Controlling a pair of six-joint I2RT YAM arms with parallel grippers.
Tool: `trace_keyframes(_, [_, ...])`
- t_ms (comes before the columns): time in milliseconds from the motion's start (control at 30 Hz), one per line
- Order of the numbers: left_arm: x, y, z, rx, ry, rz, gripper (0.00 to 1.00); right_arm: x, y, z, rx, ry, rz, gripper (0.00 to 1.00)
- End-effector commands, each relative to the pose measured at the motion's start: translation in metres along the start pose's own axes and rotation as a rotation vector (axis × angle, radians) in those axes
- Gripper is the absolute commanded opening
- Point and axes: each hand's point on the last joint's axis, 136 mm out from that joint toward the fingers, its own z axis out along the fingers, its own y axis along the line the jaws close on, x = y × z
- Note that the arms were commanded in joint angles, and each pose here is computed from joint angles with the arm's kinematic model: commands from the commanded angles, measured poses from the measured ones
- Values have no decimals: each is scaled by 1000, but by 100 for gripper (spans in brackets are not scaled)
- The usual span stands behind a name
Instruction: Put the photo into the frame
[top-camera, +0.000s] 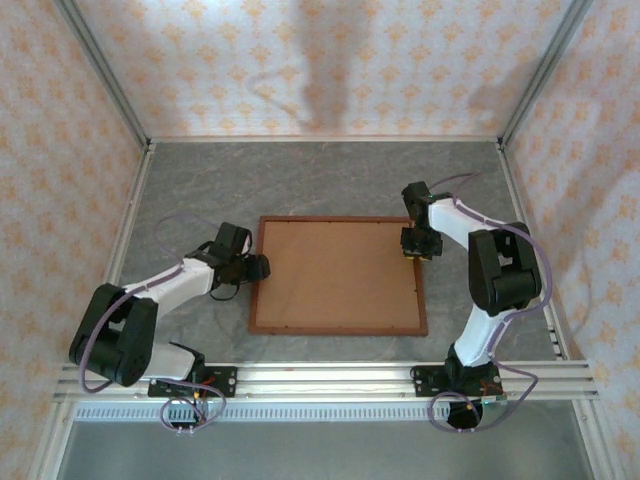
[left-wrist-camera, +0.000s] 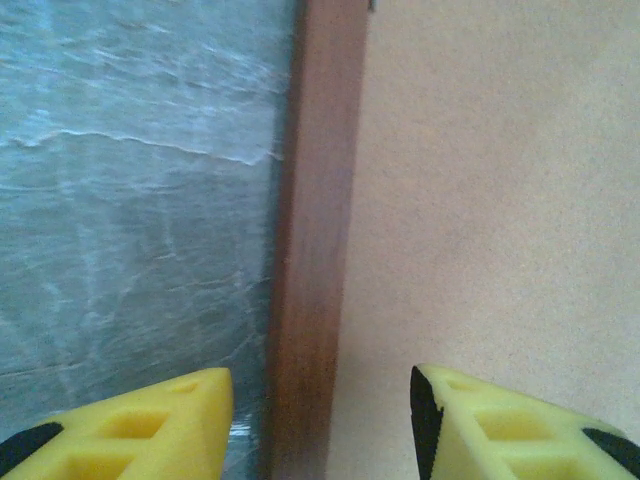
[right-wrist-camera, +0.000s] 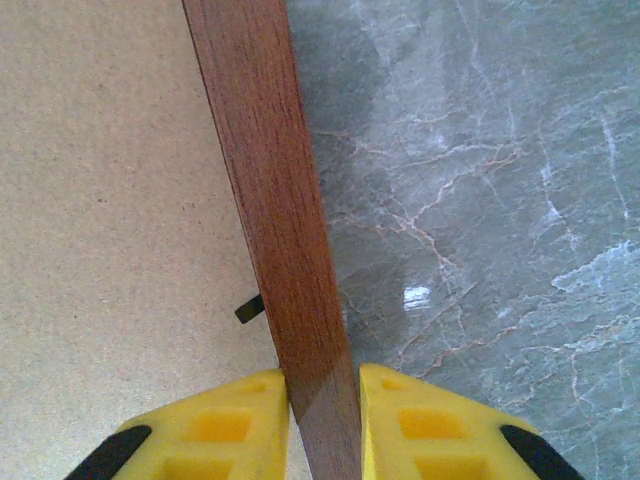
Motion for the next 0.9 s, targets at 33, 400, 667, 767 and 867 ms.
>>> trace_keyframes(33, [-19,9,-16,2,-56,-22,55,-5,-5,2,32,-10,1,22])
trace_keyframes(400, [-54,9,-25,98,-150,-91,64,-9,-9,0,24,-21,16,22])
trace_keyframes(667, [-56,7,-21,78,-76,-84,65,-13,-10,0,10,-27,37,21])
trace_keyframes(767, [-60,11,-24,53,-109,-87,65,-13,-14,-2,21,-28,41,21])
trace_keyframes(867, [-64,10,-26,51,-117,-90,65,-12,-16,-4,18,-32,47,21])
